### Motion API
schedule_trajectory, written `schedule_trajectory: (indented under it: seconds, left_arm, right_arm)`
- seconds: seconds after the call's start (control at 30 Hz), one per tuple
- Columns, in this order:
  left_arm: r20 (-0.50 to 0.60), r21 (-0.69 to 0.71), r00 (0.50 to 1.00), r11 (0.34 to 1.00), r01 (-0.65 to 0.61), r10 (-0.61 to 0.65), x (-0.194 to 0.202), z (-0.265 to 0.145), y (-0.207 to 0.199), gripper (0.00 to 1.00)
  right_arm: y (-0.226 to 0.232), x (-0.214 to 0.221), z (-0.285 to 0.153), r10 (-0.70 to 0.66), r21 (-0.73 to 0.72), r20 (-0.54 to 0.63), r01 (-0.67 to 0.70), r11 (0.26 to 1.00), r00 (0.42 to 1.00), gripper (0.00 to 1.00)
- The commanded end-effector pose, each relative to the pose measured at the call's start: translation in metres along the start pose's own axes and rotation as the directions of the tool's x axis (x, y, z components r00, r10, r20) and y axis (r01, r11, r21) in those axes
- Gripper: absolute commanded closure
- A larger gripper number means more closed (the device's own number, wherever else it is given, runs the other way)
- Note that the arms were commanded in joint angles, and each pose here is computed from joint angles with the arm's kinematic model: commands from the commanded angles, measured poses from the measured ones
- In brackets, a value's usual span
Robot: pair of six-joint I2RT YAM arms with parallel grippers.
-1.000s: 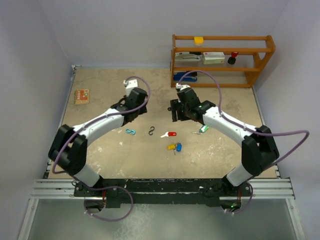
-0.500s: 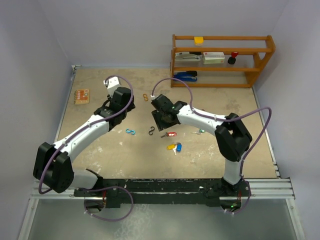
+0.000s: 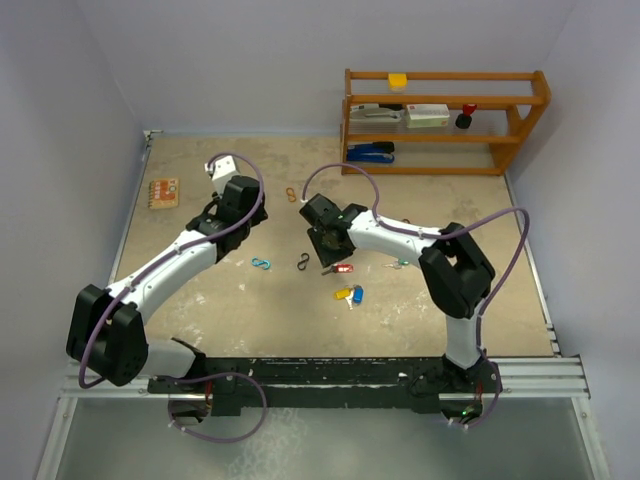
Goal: Put the keys on the keyring
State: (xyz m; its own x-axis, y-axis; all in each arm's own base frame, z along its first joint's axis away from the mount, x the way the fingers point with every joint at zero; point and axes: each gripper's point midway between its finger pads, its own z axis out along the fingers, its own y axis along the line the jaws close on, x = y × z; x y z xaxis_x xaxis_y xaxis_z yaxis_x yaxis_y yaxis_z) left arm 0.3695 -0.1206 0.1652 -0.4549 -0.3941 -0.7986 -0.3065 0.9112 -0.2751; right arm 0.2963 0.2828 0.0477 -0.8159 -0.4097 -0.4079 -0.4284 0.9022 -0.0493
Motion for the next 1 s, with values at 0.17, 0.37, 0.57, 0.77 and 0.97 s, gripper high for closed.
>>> schedule_trajectory:
  seconds: [0.17, 0.37, 0.57, 0.77, 0.97]
  left_arm:
    - [0.025, 0.032, 0.999, 0.999, 0.038, -0.039, -0.010, -0.003, -0.003, 0.57]
    - [0.024, 0.032, 0.999, 0.999, 0.040, -0.041, -0.011, -0.002, -0.002, 0.57]
    - [0.019, 0.034, 0.999, 0.999, 0.040, -0.041, -0.009, -0.001, -0.001, 0.57]
    - [0.019, 0.038, 0.999, 0.998, 0.043, -0.044, -0.009, 0.000, -0.001, 0.57]
    - [0.016, 0.041, 0.999, 0.998, 0.046, -0.047, -0.009, 0.000, -0.001, 0.57]
  right_arm:
    - [0.004, -0.004, 0.004, -0.018, 0.004, -0.012, 0.018, 1.000, 1.000, 0.63]
    - [0.005, -0.002, 0.010, -0.021, 0.004, -0.024, 0.021, 1.000, 0.999, 0.66]
    - [0.006, -0.002, 0.014, -0.020, 0.008, -0.027, 0.020, 1.000, 0.999, 0.68]
    - [0.005, -0.002, 0.018, -0.017, 0.014, -0.031, 0.017, 1.000, 0.999, 0.71]
    - [0.003, -0.001, 0.019, -0.012, 0.032, -0.034, 0.013, 0.999, 0.999, 0.75]
